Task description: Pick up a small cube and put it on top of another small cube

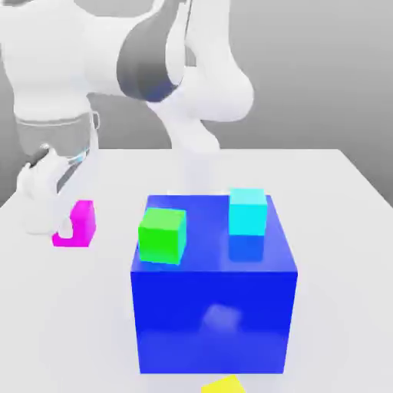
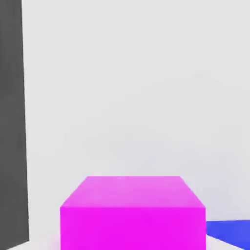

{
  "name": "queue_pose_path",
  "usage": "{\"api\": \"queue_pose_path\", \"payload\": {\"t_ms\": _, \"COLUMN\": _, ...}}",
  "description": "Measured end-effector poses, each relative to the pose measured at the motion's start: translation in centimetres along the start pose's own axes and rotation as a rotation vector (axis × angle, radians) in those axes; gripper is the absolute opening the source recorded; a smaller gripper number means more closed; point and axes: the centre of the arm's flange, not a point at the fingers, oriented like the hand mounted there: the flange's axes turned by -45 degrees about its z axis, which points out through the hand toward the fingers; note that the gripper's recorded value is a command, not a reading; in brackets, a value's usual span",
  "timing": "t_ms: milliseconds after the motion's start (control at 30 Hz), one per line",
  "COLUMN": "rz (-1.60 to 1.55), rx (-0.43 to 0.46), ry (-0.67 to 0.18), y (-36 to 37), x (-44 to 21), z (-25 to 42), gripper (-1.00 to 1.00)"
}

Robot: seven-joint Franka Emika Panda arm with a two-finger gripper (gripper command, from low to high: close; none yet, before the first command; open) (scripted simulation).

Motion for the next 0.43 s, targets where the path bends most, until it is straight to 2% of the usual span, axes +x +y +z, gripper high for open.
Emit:
{"api": "queue_pose_path", "payload": {"t_ms": 133, "rz": -0.084, "rx": -0.001, "ry": -0.005, "y": 0.0, "x": -6.6, "z": -4.7, "gripper": -1.0}}
{"api": "queue_pose_path", "payload": {"t_ms": 233, "rz": -0.098, "rx": -0.001, "ry": -0.005, "y": 0.0, "x": -7.7, "z": -1.8, "gripper": -1.0}}
{"api": "queue_pose_path", "payload": {"t_ms": 267, "rz": -0.099, "rx": -0.001, "ry": -0.005, "y": 0.1, "x": -7.8, "z": -0.5, "gripper": 1.0}}
{"api": "queue_pose_path", "payload": {"t_ms": 433, "rz": -0.099, "rx": -0.001, "ry": -0.005, "y": 0.1, "x": -7.8, "z": -0.5, "gripper": 1.0}}
